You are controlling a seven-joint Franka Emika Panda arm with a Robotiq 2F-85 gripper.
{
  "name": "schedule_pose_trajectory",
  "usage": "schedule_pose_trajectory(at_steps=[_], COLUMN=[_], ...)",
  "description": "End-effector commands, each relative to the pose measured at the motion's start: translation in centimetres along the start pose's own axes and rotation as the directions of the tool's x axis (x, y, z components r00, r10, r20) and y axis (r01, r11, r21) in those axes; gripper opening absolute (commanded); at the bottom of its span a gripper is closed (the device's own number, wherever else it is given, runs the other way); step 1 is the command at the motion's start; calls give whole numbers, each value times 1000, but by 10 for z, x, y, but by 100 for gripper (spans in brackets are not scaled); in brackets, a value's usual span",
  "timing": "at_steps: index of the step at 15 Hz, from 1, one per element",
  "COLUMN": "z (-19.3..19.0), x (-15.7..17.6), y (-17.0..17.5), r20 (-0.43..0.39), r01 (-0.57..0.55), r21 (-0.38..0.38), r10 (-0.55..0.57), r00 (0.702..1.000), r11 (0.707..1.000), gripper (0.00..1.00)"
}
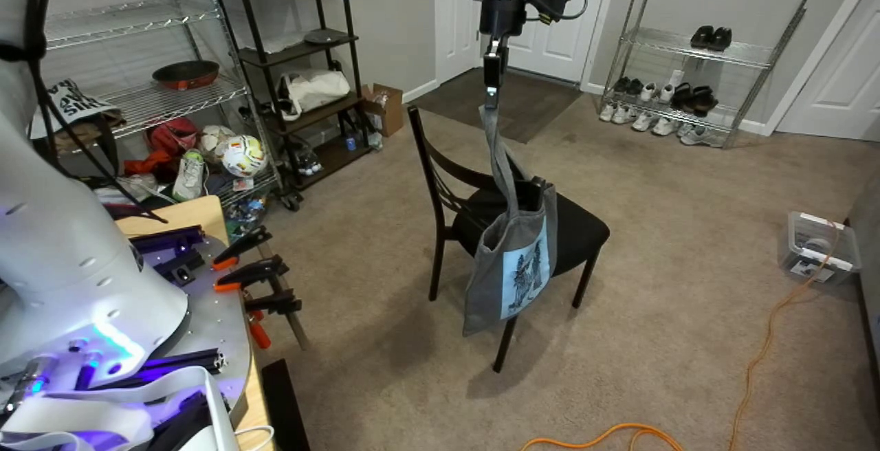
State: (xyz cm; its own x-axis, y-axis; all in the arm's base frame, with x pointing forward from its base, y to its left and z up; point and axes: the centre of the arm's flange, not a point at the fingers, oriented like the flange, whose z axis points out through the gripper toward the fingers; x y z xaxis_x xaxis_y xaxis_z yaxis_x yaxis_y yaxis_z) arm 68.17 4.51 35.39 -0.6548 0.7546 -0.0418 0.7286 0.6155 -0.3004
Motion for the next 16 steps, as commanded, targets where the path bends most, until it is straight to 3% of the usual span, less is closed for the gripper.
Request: schedule_pose_trajectory(at_steps=[1,4,5,8,16], z=[0,0,1,3,7], x=[0,0,0,0,2], y=[0,0,1,2,4], r20=[0,0,0,-1,1], r01=[0,0,0,0,1], r21=[0,0,4,8,14], r10=[0,0,0,0,-1], r00=[1000,1000,1000,1000,1000], r11=[1000,1000,1000,1000,1000], gripper=[6,6,31,44,95])
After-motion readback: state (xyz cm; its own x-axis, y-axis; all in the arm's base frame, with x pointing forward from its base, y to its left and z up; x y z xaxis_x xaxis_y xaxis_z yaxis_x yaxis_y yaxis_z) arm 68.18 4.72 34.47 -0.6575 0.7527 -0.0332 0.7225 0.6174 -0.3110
